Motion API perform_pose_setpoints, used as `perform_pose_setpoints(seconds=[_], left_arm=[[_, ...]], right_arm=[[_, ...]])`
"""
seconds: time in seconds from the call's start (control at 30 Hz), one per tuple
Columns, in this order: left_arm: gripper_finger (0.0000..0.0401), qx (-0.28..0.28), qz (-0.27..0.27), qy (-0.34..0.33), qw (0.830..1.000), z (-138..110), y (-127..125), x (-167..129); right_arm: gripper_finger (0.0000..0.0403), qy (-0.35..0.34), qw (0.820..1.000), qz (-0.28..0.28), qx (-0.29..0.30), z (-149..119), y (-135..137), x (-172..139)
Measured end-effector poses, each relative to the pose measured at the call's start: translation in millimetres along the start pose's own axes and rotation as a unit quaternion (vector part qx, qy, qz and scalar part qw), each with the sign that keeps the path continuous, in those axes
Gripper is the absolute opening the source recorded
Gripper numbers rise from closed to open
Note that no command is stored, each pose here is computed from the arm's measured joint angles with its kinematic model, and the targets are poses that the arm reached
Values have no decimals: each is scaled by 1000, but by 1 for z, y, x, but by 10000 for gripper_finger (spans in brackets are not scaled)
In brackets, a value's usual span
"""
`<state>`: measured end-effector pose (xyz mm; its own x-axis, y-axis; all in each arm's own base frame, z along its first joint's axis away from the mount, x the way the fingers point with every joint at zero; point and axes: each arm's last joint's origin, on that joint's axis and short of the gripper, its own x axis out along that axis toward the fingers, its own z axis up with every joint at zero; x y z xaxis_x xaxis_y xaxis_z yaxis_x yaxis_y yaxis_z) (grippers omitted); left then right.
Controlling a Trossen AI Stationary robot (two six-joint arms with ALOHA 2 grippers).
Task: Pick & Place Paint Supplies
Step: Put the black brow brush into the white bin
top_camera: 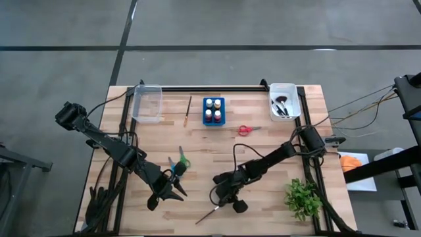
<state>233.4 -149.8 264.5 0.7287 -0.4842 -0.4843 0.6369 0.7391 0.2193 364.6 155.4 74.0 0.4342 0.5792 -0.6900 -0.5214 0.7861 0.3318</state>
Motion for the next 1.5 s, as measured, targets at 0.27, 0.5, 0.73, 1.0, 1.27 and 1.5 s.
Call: perform_pose_setpoints(seconds=[0.27, 0.5, 0.73, 1.0, 1.27, 1.5], left_arm=[[95, 0, 0, 0, 1000, 0, 0, 0], [95, 0, 0, 0, 1000, 0, 0, 0], [95, 0, 0, 0, 1000, 0, 0, 0], [95, 0, -1, 0, 1000, 0, 0, 0], [95, 0, -1, 2, 1000, -1, 0, 0], [95, 0, -1, 2, 1000, -1, 0, 0]], right_arm=[[14, -5, 1000, -2, -26, 3, 2, -3], [13, -9, 999, -12, -42, 5, 3, -5], [12, -10, 998, -34, -47, 6, 2, -6], [11, -19, 997, -51, -55, 11, 4, -12], [11, -3, 991, -111, -73, 15, 18, -23], [11, -2, 981, -170, -92, 11, 34, -40]])
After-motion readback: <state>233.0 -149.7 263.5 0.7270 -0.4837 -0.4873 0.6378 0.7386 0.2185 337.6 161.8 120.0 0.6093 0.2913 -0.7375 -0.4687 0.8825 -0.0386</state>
